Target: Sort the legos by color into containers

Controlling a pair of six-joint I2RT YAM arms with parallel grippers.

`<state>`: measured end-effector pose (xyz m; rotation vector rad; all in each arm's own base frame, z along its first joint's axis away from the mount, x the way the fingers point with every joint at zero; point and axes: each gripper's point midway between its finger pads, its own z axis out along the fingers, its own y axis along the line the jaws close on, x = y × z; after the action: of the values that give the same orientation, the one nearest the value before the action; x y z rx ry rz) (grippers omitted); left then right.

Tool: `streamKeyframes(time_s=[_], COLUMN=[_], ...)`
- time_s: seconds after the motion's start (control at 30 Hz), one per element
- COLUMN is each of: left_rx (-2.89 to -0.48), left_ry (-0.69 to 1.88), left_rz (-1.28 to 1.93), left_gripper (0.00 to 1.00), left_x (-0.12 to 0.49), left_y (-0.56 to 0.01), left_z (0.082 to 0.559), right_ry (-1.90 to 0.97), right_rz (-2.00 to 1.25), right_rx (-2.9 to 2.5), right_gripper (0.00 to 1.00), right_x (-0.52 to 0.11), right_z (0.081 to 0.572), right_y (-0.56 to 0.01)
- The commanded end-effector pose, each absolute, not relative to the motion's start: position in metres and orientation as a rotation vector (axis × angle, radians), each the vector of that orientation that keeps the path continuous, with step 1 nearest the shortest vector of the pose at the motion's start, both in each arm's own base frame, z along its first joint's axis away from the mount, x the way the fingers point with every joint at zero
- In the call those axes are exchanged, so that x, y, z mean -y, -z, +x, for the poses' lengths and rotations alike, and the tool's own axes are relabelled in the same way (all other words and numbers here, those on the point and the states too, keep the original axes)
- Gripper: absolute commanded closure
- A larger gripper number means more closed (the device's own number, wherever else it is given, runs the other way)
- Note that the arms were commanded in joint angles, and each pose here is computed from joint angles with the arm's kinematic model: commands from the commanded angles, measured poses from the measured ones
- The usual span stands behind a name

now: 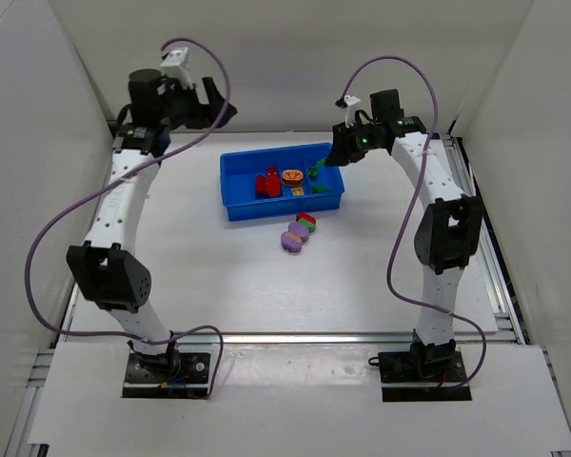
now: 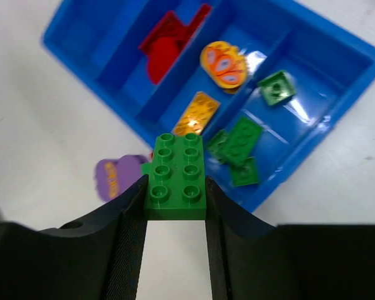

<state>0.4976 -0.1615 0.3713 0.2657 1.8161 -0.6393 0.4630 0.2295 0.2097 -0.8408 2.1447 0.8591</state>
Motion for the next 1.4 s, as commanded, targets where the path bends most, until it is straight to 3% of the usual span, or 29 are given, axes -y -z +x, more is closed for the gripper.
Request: streamKeyframes(time_s=[0.0,0.33,0.47,0.5,0.6,0.7,1.03,1.37], left_rx=[-1.915,-1.986,-2.043,-2.055,-2.097,-2.117,-2.232,-2.388], left_ry=[0.813,0.813,0.808,0.813,0.821,0.814,0.558,0.346], left_rz=[0.214,0.269,0.311,0.331,0.433,0.565,0.869,0.766], left_gripper=[0.01,0.01,0.01,0.01,0.01,0.01,0.01,0.00], left_x=[0.151,0.131,0.130,0.132,0.144,0.162,0.234,0.261], left_y=[-0.352,-0.322,-0.303,-0.300,-0.284,-0.268,-0.201,-0.142], left_z=[0.467,0.433,0.423,0.420,0.404,0.380,0.297,0.304], right_ry=[-0.693,-0.499,-0.447,-0.432,-0.377,-0.334,-0.351,-0.374], right_rz=[-0.755,-0.851,-0.879,-0.877,-0.867,-0.857,-0.830,-0.697], right_rx=[-2.150,-2.224,-2.217,-2.213,-2.211,-2.214,-2.167,-2.227], right_gripper=[0.89,0.85,0.66,0.51,0.35,0.30,0.26,0.26], right_x=[-0.223,-0.236,-0.245,-0.244,-0.242,-0.236,-0.211,-0.146], right_z=[0.500,0.520,0.527,0.529,0.531,0.530,0.481,0.433], right_y=[-0.208,-0.144,-0.134,-0.134,-0.136,-0.141,-0.204,-0.219])
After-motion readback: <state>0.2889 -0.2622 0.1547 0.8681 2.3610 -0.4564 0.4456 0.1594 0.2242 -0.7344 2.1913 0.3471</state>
